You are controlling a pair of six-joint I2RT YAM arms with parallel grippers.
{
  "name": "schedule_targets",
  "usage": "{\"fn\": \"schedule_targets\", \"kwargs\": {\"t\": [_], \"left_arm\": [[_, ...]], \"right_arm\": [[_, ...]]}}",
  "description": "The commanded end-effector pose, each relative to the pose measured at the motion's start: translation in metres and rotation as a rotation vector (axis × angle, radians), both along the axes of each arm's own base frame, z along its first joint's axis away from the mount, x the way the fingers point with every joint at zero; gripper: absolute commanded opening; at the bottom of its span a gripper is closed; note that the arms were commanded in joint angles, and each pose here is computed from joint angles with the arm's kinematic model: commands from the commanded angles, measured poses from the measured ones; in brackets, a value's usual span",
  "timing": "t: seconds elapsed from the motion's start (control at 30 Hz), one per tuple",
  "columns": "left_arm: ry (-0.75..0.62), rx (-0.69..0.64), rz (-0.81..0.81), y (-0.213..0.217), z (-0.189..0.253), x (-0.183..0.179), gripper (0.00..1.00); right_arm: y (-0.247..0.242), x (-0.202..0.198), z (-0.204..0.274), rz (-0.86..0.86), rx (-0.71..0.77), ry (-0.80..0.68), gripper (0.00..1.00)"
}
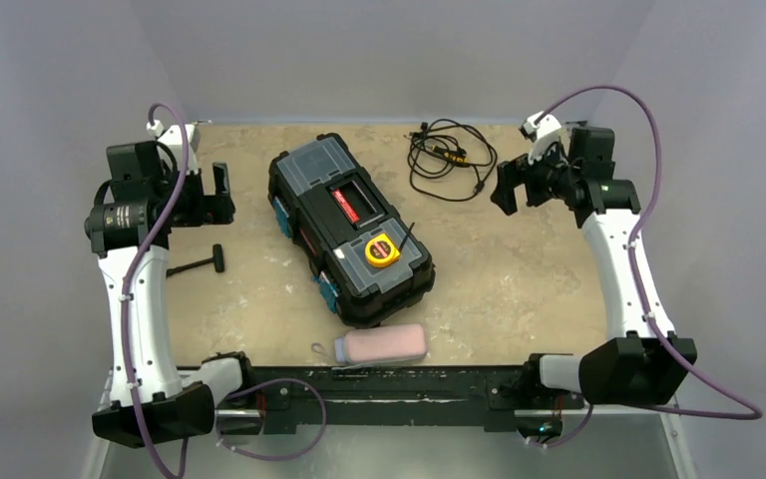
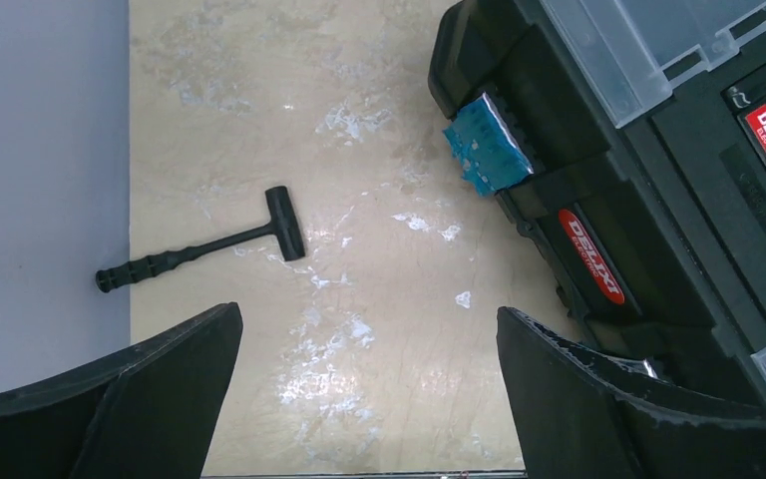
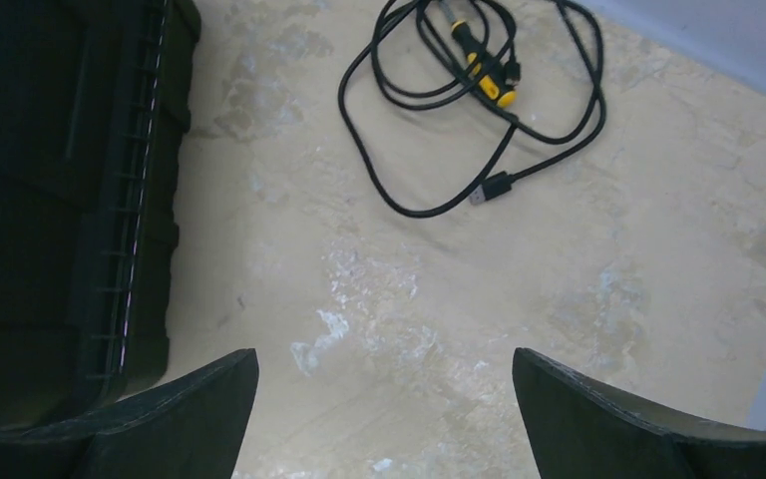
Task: Open the umbrella
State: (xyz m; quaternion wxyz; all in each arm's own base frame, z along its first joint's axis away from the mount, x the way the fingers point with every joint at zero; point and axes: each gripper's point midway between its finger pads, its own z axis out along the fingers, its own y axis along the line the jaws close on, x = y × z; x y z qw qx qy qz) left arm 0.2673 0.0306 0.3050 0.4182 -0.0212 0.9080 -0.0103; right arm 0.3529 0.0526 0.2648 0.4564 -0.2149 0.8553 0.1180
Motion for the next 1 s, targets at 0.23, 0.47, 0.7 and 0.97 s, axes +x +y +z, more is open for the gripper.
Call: {"fn": "schedule_targets", "kwargs": {"t": [0.23, 0.47, 0.7, 0.97], "left_arm": [[-0.027, -0.091, 0.057, -0.012, -0.010, -0.022, 1.00], [-0.057, -0.078, 0.124, -0.006, -0.011, -0.036, 1.00], [-0.062, -0.080, 0.184, -0.002, -0.013, -0.046, 1.00], [-0.040, -0.073, 0.161, -0.005, -0.032, -0.055, 1.00]], "right_arm": [[0.078, -0.069, -0.082, 0.429, -0.097, 0.197, 0.99], [0.148, -0.096, -0.111, 0.514, -0.079, 0.216, 0.99], [0.191, -0.093, -0.114, 0.432, 0.059, 0.249, 0.97], [0.229, -0.018, -0.080, 0.253, 0.202, 0.155, 0.95]]}}
